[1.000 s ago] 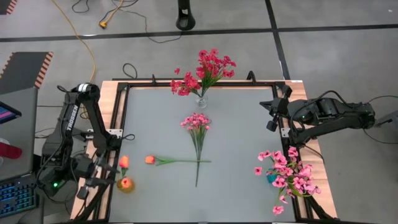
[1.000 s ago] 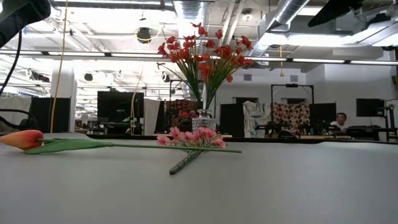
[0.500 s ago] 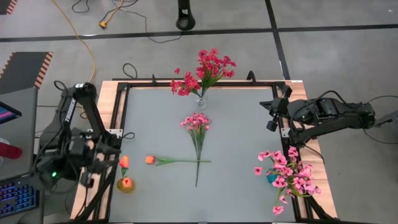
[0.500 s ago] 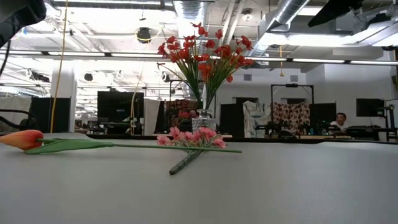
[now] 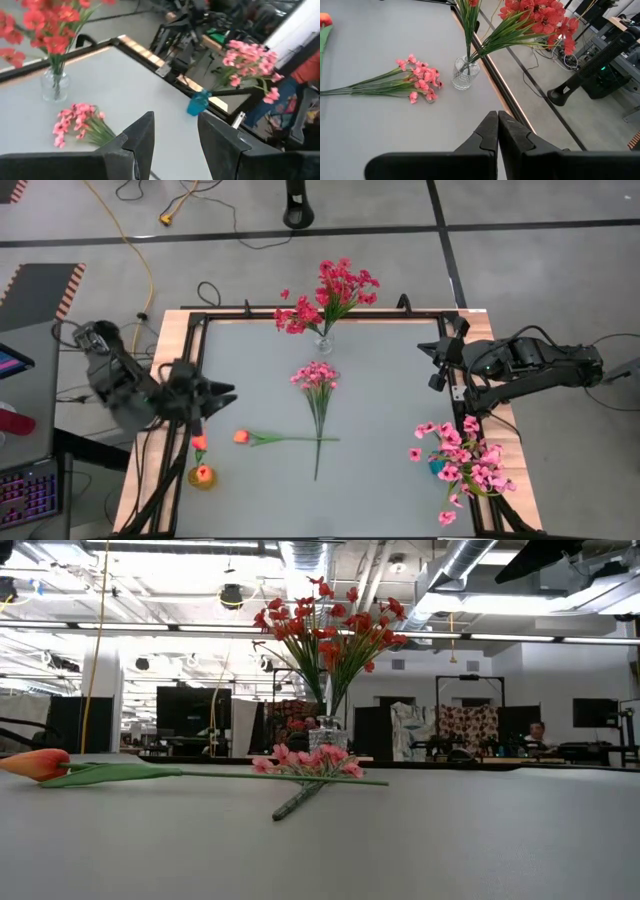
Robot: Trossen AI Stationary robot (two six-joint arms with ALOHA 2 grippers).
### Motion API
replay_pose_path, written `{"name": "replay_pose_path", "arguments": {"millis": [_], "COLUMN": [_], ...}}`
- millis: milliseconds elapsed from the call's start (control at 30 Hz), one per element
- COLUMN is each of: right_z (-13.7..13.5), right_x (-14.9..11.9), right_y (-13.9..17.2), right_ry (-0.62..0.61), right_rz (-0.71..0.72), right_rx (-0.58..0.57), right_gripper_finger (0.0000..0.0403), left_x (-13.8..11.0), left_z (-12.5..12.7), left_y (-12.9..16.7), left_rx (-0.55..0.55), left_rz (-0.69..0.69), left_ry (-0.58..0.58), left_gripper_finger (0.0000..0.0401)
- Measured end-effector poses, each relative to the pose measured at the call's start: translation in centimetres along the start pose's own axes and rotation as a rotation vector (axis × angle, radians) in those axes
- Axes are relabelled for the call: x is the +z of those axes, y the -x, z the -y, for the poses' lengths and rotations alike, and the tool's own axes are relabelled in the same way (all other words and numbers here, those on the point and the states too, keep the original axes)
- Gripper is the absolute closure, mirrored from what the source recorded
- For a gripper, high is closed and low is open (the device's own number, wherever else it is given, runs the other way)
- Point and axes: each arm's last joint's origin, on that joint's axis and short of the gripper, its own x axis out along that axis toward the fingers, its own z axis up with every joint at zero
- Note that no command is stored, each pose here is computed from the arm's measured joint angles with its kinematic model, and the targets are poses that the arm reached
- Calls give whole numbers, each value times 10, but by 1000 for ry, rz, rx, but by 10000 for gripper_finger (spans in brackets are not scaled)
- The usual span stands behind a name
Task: Sort flowers into vase by color
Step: Put the orange tulip flower into the yellow vase
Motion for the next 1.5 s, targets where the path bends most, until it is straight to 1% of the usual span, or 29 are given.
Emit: {"name": "replay_pose_path", "arguments": {"millis": [133, 200, 400, 533, 833, 1033, 1233, 1500], "right_z": [0, 0, 0, 0, 0, 0, 0, 0], "right_x": [0, 0, 0, 0, 0, 0, 0, 0], "right_y": [0, 0, 0, 0, 0, 0, 0, 0], "right_ry": [0, 0, 1, 0, 0, 0, 0, 0], "right_rz": [0, 0, 0, 0, 0, 0, 0, 0], "right_rx": [0, 0, 0, 0, 0, 0, 0, 0], "right_gripper_finger": [365, 365, 365, 365, 365, 365, 365, 365], "left_x": [6, 7, 7, 1, -33, -57, -78, -109], "left_z": [-6, -7, -8, -8, -10, -18, -29, -40], "left_y": [-16, -25, -57, -85, -151, -188, -217, -244], "left_rx": [33, 56, 74, 45, 4, 5, -6, 4], "left_rz": [-54, -78, -183, -312, -624, -776, -904, -1035], "left_ry": [38, 37, -52, -125, -302, -373, -427, -510], "left_gripper_finger": [263, 263, 263, 263, 263, 263, 263, 263]}}
